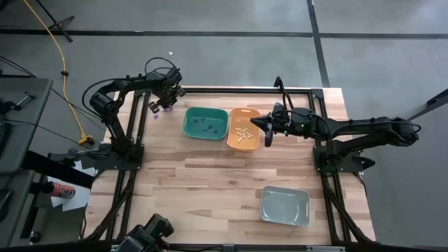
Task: Sort Halloween decoration
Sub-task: Put the violet witch hut toy into the green bin
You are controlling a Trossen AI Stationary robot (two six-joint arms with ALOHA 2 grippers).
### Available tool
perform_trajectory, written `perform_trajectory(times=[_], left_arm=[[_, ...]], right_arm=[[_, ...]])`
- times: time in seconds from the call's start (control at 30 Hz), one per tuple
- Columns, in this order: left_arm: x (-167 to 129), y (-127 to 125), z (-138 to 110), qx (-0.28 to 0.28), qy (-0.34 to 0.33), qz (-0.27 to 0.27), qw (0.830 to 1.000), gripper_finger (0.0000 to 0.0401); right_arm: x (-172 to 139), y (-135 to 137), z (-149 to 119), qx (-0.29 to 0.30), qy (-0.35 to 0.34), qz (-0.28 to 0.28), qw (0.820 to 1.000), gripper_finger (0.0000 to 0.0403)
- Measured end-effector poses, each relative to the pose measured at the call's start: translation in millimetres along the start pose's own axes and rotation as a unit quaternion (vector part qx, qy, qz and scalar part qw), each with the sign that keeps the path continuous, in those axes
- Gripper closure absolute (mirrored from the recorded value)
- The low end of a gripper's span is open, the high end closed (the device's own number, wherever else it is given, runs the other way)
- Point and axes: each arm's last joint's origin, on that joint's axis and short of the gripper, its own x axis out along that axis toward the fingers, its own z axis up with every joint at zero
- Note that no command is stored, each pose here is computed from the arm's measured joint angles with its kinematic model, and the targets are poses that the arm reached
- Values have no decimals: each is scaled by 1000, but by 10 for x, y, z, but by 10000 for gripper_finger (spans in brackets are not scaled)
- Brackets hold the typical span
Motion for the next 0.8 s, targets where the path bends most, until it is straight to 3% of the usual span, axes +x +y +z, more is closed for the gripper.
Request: perform_trajectory(times=[0.37,0.7,0.8], left_arm=[[-3,-21,9,25,-6,-10,1000,398],[-15,-18,12,36,-10,-9,999,400],[-95,-32,26,45,-22,-33,998,400]], right_arm=[[1,-3,-11,-2,5,-1,1000,402],[1,-3,-10,-2,5,-1,1000,402],[0,-3,-11,-2,6,-2,1000,402]])
